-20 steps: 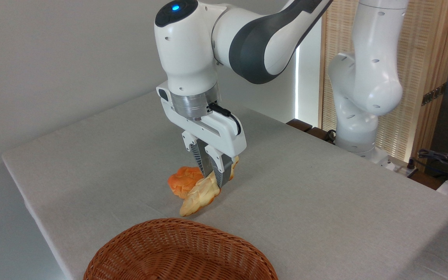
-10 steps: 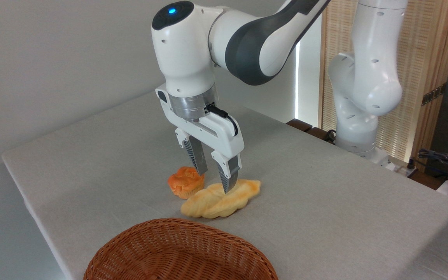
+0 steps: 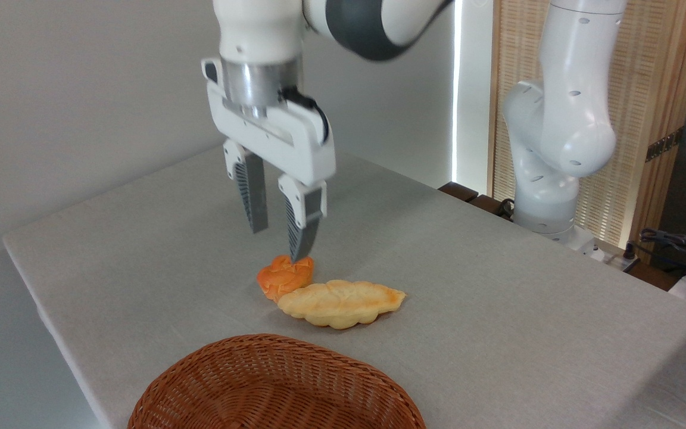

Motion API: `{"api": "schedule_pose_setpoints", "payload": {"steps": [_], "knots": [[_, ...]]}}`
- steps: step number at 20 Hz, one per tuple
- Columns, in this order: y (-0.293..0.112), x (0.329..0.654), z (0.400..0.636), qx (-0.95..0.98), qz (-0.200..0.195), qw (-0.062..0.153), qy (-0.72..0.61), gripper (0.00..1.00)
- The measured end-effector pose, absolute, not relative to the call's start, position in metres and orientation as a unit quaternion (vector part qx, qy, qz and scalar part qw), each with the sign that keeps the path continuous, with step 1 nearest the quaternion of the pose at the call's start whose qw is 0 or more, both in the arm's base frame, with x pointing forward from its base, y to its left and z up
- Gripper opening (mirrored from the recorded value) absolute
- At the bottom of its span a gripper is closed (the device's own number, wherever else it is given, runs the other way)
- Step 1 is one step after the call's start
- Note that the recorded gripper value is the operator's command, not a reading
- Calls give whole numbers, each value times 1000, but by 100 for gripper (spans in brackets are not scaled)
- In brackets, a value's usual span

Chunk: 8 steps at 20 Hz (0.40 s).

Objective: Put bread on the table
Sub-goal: 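Open the gripper and raise it away from the bread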

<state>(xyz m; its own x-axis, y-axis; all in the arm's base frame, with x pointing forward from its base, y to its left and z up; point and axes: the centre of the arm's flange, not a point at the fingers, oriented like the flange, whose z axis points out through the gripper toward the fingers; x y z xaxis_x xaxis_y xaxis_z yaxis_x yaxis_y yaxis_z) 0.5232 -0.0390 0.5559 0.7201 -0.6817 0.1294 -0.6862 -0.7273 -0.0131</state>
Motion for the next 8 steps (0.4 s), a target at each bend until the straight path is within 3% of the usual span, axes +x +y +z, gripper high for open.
{"api": "schedule_pose_setpoints", "payload": {"steps": [8], "knots": [[-27, 527, 554, 928, 52, -12, -369, 100]]}}
